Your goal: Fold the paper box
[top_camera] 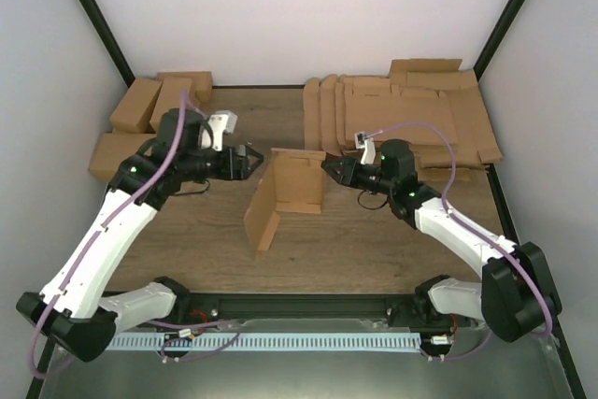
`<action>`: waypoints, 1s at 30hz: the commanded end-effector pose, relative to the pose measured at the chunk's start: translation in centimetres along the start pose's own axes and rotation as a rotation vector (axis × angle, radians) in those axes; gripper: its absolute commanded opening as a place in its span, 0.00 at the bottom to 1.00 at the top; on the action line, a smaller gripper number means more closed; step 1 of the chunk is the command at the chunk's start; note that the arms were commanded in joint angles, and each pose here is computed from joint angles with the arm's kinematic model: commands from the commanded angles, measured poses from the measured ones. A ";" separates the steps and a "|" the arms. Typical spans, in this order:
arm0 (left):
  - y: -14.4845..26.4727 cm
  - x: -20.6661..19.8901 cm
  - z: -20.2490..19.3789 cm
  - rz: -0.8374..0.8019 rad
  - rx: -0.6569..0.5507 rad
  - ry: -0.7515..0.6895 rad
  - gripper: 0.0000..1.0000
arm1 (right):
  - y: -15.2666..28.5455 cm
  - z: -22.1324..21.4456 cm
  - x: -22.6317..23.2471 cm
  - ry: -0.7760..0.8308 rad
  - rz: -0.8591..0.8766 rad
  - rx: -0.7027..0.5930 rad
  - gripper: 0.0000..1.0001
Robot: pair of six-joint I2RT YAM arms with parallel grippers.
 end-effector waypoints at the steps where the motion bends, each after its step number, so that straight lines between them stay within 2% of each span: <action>1: -0.6 1.9 0.0 -0.112 -0.051 0.105 0.68 | 0.1 0.8 1.2 0.039 0.011 -0.003 0.30; 6: -3.3 4.2 -1.7 -0.266 -0.058 0.214 0.61 | 0.0 0.9 1.3 0.043 0.011 0.003 0.30; 12: -5.9 4.9 -1.9 -0.332 -0.056 0.220 0.60 | -0.1 0.9 1.4 0.057 0.014 0.015 0.30; 16: -7.5 5.2 -2.0 -0.379 -0.040 0.231 0.53 | -0.4 0.8 1.5 0.064 0.021 0.033 0.30; 30: -10.2 6.3 -2.6 -0.392 -0.006 0.249 0.37 | -1.0 0.4 1.3 0.074 0.038 0.078 0.30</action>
Point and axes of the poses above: each gripper's point midway between its finger pads, its own y axis back along the fingers, its own x axis along the line the jaws close on, z = x × y, the point moved 4 cm from there along y, back along the fingers, and after that the axes turned 14 degrees about -y, right-handed, at the moved point
